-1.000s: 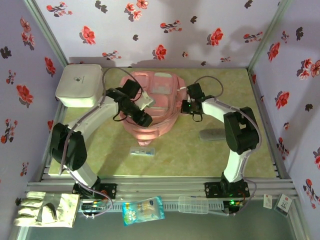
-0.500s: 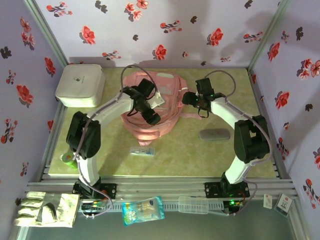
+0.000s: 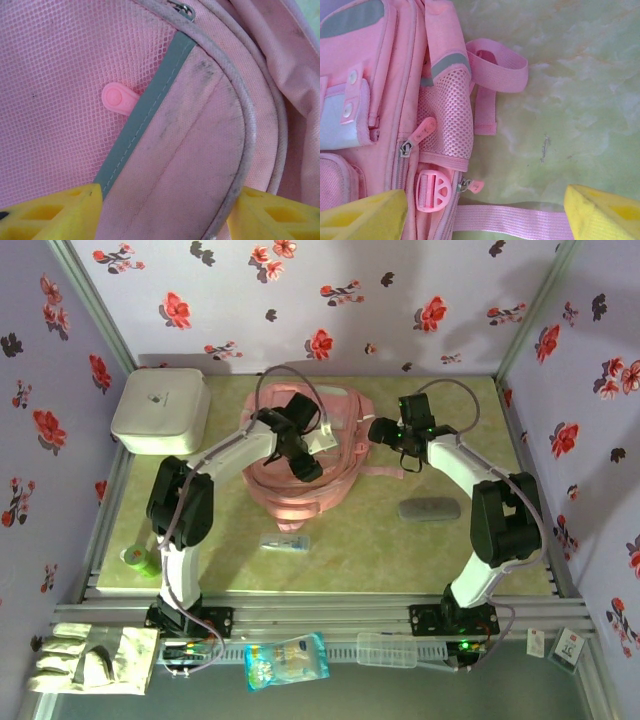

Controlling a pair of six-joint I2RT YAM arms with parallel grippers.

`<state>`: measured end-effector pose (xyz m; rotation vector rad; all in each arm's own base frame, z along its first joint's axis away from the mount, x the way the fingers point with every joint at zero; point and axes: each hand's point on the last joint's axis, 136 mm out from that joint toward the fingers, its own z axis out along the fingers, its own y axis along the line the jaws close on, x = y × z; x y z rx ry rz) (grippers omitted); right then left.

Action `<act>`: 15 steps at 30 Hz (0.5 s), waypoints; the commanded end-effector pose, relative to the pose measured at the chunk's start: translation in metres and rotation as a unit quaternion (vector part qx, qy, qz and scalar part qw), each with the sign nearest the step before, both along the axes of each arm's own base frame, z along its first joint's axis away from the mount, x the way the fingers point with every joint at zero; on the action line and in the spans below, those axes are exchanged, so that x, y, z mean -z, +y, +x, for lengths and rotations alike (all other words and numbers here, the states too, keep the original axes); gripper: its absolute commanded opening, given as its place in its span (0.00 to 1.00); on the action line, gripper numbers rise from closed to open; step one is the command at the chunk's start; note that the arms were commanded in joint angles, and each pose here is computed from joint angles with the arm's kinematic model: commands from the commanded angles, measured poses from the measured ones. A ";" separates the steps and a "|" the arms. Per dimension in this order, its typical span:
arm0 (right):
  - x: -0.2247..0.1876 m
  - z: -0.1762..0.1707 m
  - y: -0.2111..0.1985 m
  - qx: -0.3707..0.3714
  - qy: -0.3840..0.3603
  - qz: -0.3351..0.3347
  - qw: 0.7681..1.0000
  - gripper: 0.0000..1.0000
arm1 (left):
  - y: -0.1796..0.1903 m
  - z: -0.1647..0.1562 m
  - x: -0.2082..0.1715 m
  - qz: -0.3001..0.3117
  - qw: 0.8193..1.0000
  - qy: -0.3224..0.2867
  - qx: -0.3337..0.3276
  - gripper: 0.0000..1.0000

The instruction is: Pack books, pencil case, and school supplies into a backpack

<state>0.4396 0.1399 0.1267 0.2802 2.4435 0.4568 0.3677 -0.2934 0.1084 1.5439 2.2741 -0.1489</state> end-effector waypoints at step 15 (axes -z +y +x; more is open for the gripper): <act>-0.002 0.007 0.004 0.008 -0.004 0.032 0.999 0.82 | -0.004 0.018 0.008 0.042 0.997 -0.035 0.060 0.64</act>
